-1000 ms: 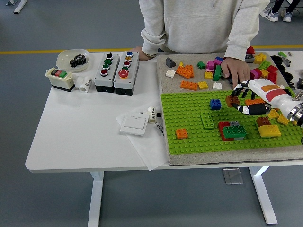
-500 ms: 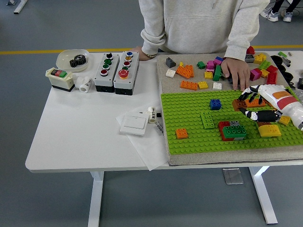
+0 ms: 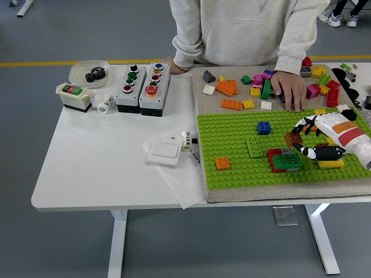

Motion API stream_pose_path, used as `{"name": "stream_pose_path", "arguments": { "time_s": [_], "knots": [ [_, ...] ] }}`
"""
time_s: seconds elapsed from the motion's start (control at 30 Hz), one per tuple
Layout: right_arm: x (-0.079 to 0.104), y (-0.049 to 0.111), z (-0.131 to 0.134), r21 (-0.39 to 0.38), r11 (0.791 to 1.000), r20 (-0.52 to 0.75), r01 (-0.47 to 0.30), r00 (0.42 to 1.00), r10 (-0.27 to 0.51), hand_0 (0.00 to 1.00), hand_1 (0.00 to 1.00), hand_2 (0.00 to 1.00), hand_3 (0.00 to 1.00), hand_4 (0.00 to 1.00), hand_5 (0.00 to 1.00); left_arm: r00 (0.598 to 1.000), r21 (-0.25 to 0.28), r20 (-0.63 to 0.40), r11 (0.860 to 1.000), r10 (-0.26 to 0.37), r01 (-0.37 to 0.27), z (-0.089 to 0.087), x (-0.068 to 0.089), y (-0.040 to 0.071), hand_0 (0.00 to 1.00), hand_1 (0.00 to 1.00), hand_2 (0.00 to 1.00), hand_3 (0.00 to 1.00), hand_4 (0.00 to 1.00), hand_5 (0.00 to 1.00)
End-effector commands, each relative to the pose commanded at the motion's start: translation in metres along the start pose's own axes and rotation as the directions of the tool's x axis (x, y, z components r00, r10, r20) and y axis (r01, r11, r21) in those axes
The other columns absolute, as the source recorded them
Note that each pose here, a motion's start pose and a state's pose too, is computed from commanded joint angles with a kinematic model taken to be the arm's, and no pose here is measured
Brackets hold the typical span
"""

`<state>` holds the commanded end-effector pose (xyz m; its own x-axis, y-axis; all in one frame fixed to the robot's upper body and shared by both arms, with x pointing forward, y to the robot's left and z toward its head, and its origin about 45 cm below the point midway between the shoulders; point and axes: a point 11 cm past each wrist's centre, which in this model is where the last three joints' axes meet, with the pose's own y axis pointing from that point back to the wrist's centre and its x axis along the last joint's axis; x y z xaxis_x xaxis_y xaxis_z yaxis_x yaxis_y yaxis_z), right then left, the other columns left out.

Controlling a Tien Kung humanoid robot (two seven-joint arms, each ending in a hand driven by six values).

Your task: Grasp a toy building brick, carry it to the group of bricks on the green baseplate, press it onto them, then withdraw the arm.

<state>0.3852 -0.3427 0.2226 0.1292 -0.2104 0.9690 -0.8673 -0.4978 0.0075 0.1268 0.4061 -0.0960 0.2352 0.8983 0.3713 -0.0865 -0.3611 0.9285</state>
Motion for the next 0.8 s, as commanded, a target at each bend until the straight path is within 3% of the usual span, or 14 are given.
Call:
{"name": "stream_pose_path", "arguments": {
  "time_s": [0.8],
  "knots": [
    [-0.018, 0.015, 0.003, -0.014, 0.999, -0.013, 0.032, 0.999, -0.032, 0.346, 0.465, 0.524, 0.506, 0.643, 0.223, 1.000, 0.006, 0.008, 1.000, -0.003, 0.003, -0.003, -0.001, 0.000, 0.761, 0.748, 0.738, 0.600, 0.673, 0.590]
  ]
}}
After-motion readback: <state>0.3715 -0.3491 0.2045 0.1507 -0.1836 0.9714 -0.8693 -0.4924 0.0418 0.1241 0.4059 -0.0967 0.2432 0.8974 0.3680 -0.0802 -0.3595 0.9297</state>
